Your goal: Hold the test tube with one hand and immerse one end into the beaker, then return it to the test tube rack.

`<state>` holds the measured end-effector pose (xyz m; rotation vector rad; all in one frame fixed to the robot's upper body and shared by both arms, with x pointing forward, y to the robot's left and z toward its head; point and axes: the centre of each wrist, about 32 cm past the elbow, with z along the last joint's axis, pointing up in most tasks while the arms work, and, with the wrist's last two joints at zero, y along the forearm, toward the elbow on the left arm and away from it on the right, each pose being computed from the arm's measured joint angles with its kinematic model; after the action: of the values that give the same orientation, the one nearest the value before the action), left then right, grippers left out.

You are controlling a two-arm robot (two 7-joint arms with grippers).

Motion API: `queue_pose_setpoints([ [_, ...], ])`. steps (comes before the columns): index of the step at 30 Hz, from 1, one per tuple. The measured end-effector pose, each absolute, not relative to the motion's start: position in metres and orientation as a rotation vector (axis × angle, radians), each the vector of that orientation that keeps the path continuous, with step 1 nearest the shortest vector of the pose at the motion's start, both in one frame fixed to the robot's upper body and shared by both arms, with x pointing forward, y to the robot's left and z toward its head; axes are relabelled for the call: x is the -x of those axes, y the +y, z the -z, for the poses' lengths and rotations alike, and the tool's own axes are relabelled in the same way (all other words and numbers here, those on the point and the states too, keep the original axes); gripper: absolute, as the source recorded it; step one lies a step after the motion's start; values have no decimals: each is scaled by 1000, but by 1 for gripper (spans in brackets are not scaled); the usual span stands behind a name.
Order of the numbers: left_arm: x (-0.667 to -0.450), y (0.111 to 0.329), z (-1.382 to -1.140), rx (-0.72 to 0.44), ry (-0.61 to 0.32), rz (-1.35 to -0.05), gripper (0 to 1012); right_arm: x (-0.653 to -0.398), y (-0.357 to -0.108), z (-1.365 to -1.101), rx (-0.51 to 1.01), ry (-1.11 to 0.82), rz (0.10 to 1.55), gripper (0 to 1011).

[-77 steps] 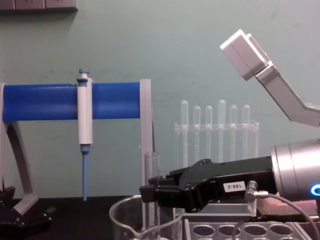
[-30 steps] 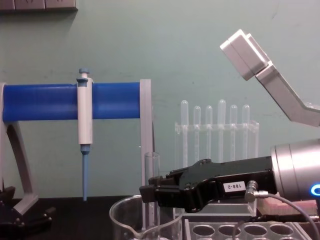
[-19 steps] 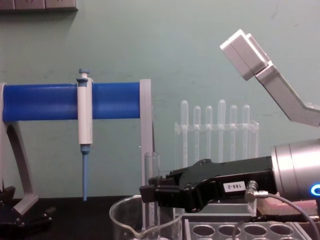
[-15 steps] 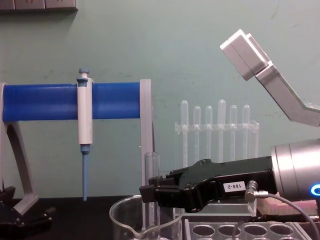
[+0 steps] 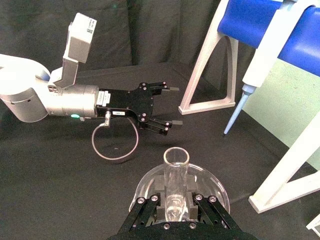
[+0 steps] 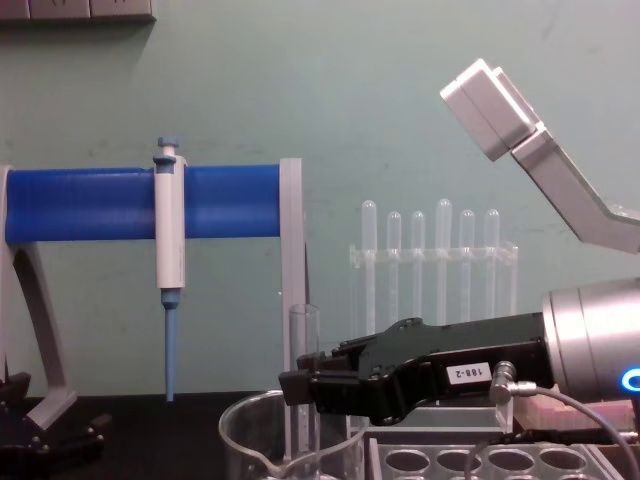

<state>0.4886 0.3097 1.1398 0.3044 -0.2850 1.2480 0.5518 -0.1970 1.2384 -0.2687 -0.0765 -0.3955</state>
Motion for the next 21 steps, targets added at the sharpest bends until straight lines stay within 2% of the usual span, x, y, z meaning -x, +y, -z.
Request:
queue_pose_setpoints([
  [21,-489,310,-1140,-304,-285,-1248,1000,-552,-197,-1238,269,-77,396,241],
])
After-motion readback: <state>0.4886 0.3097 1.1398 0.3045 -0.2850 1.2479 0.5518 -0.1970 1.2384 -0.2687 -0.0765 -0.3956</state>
